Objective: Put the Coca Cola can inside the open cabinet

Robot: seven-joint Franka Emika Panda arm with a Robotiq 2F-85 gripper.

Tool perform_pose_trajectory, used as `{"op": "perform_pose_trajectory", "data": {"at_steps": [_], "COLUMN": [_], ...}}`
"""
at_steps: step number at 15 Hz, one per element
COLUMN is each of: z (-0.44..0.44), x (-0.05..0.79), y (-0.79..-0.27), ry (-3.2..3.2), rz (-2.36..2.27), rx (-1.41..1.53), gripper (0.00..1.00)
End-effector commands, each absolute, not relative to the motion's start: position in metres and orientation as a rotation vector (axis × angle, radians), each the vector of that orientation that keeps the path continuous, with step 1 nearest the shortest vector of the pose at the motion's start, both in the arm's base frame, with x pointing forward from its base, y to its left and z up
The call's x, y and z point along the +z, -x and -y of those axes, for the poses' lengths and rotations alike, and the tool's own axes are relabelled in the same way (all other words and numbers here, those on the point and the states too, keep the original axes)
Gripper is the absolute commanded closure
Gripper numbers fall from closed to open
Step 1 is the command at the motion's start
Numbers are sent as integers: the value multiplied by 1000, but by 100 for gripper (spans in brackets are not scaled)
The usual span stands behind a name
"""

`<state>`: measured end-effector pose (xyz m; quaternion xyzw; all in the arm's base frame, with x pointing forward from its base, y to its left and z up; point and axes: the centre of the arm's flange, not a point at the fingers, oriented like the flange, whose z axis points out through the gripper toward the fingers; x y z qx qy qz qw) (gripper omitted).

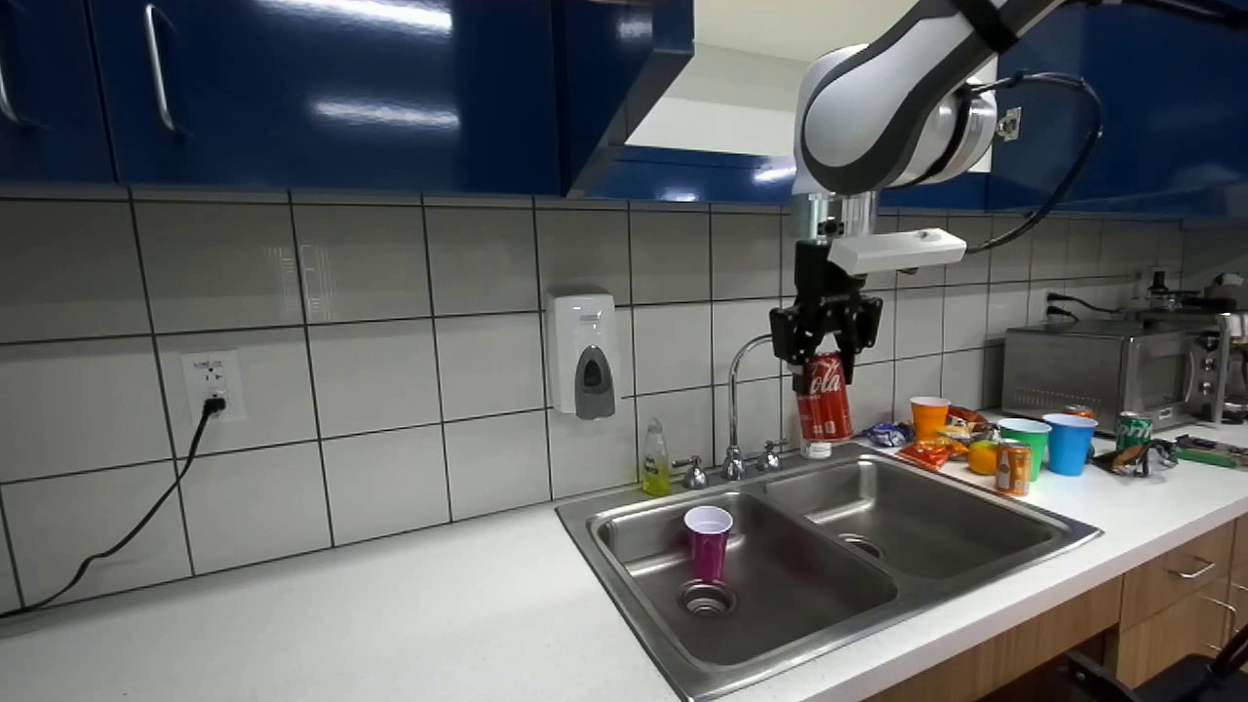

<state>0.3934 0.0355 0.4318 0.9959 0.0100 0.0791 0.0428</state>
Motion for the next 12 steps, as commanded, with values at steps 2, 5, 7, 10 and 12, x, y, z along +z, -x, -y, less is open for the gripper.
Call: {"op": "perform_pose_trajectory", "data": {"at_steps": [2, 5, 7, 10, 12], "z": [-38, -40, -41, -43, -44], "x": [472, 490, 502, 519, 531], "y": [-372, -366, -364, -364, -365], "ry": [-3036, -3032, -3025, -3025, -3022], "rz": [19, 36, 43, 56, 65], "rx": [290, 313, 329, 356, 381], "gripper": [61, 61, 61, 61, 61]}}
